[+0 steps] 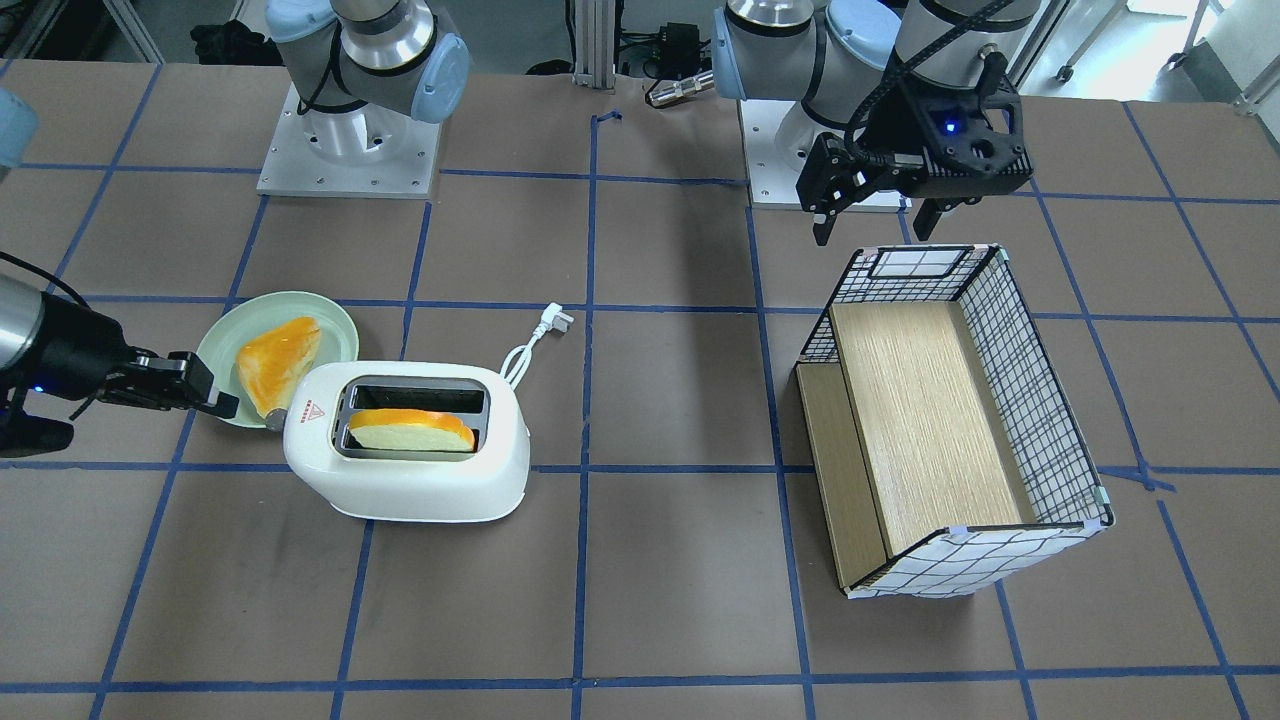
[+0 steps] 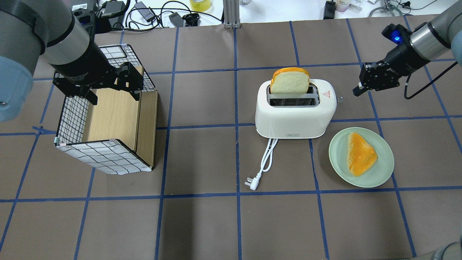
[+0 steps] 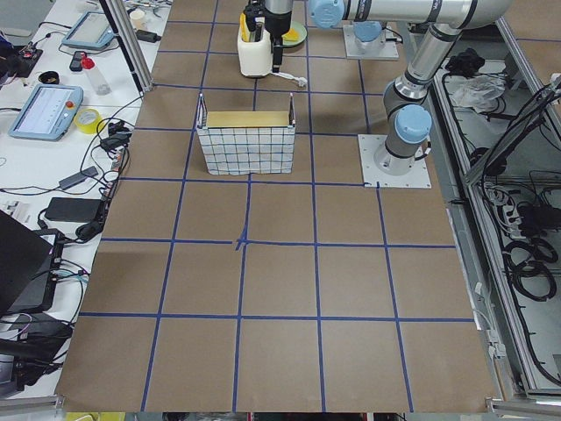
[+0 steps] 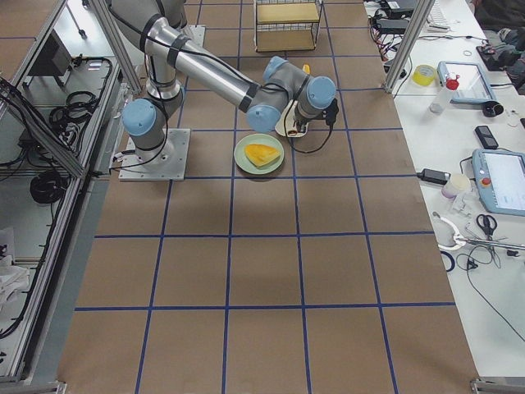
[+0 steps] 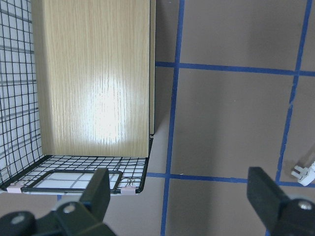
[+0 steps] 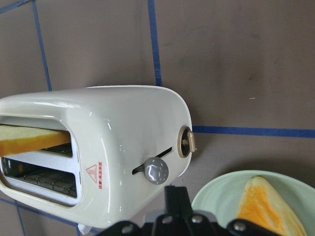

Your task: Press toaster with right arm

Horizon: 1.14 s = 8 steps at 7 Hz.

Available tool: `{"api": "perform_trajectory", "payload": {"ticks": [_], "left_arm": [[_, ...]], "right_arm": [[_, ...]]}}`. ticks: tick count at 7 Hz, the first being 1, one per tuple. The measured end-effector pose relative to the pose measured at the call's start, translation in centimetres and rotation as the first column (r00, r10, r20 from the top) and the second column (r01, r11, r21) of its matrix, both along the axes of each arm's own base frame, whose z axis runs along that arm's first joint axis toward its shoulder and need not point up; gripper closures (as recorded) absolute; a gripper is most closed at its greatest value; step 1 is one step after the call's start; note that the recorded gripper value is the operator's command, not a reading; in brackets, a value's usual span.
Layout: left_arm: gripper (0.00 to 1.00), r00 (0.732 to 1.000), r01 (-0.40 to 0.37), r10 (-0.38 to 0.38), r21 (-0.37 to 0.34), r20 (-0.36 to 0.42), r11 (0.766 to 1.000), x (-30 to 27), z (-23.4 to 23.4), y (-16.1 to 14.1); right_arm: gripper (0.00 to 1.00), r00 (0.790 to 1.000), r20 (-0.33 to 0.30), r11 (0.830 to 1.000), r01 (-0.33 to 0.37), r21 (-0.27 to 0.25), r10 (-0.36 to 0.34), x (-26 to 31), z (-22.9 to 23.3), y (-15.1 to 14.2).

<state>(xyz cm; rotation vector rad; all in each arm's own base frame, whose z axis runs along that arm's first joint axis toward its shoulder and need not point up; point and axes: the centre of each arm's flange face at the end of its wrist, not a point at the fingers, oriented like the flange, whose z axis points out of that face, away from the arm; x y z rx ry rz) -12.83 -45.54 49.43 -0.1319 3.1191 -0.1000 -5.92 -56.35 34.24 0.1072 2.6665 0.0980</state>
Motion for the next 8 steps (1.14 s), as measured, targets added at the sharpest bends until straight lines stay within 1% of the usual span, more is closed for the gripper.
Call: {"api": "perform_trajectory", "payload": {"ticks": [2, 3, 4, 5, 6, 7, 8], "left_arm": [[0.0, 1.0, 0.0, 0.0, 0.0, 0.0, 1.0, 0.0, 0.0, 0.0], [0.0, 1.0, 0.0, 0.0, 0.0, 0.0, 1.0, 0.0, 0.0, 0.0], [0.0, 1.0, 0.0, 0.0, 0.0, 0.0, 1.0, 0.0, 0.0, 0.0], [0.0, 1.0, 0.0, 0.0, 0.0, 0.0, 1.0, 0.0, 0.0, 0.0], [0.0, 1.0, 0.0, 0.0, 0.0, 0.0, 1.0, 0.0, 0.0, 0.0], [0.0, 1.0, 0.0, 0.0, 0.0, 0.0, 1.0, 0.0, 0.0, 0.0], [0.0, 1.0, 0.0, 0.0, 0.0, 0.0, 1.0, 0.0, 0.0, 0.0]], "right_arm": [[0.93, 0.995, -0.1, 1.0, 0.029, -0.01, -0.03, 0.2, 5.8, 1.8], [0.81, 0.986, -0.163, 0.999, 0.034, -0.012, -0.035, 0.1, 8.9, 2.6], [0.64, 0.975, -0.219, 0.999, 0.046, -0.01, -0.047, 0.4, 11.8, 3.3], [0.31, 0.962, -0.264, 0.998, 0.066, -0.01, -0.067, 1.3, 14.2, 3.9], [0.0, 0.948, -0.31, 0.997, 0.077, -0.014, -0.078, 3.0, 15.9, 4.1], [0.0, 0.934, -0.349, 0.997, 0.077, -0.019, -0.079, 5.2, 17.0, 4.1], [0.0, 0.925, -0.369, 0.996, 0.084, -0.025, -0.087, 7.2, 17.4, 4.1]]}}
